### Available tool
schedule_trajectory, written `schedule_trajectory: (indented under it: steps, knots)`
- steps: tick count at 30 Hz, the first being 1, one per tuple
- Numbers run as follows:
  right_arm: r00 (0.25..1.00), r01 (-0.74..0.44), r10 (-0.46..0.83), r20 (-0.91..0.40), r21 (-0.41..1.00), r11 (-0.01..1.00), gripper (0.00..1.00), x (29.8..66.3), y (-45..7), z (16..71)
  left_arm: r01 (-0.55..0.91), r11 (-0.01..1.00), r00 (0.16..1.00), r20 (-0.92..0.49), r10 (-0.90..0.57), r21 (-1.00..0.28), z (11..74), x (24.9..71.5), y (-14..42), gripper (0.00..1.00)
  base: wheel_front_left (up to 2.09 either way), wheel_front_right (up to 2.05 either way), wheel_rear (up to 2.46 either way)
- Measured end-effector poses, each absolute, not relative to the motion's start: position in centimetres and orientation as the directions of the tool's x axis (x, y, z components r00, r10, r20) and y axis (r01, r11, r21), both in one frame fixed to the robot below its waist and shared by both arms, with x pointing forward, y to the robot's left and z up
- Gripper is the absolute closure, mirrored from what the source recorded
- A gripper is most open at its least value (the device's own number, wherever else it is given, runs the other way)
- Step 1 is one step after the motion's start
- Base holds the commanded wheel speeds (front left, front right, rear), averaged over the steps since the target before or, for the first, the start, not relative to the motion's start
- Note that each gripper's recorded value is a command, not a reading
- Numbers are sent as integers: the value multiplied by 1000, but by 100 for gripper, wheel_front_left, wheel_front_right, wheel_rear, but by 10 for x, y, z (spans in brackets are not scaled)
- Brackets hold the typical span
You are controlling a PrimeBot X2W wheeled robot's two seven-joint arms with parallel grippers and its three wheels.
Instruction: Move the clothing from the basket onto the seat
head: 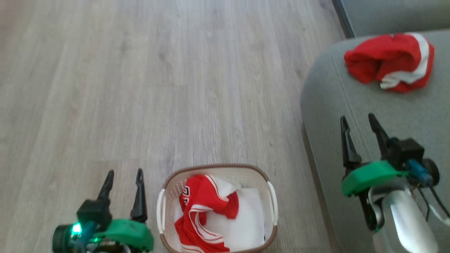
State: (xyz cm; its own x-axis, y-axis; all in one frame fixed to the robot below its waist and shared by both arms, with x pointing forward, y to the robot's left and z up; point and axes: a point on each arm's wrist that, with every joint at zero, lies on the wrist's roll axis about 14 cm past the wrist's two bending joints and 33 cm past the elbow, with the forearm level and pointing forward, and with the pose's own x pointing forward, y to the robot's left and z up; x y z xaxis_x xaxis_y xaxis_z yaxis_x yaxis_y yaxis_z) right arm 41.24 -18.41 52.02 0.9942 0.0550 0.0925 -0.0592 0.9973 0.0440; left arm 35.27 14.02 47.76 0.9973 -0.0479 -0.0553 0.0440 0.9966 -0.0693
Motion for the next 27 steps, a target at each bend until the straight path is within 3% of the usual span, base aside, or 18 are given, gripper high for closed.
schedule_trajectory:
  steps: [9,27]
  knots:
    - [988,-136,128,92,89,987,0,389,-156,515,-65,994,997,-40,62,-83,480,322,172,0,0,0,0]
    - [986,-164,159,44,157,974,0,365,-143,495,-92,990,994,-66,85,-107,467,309,181,0,0,0,0]
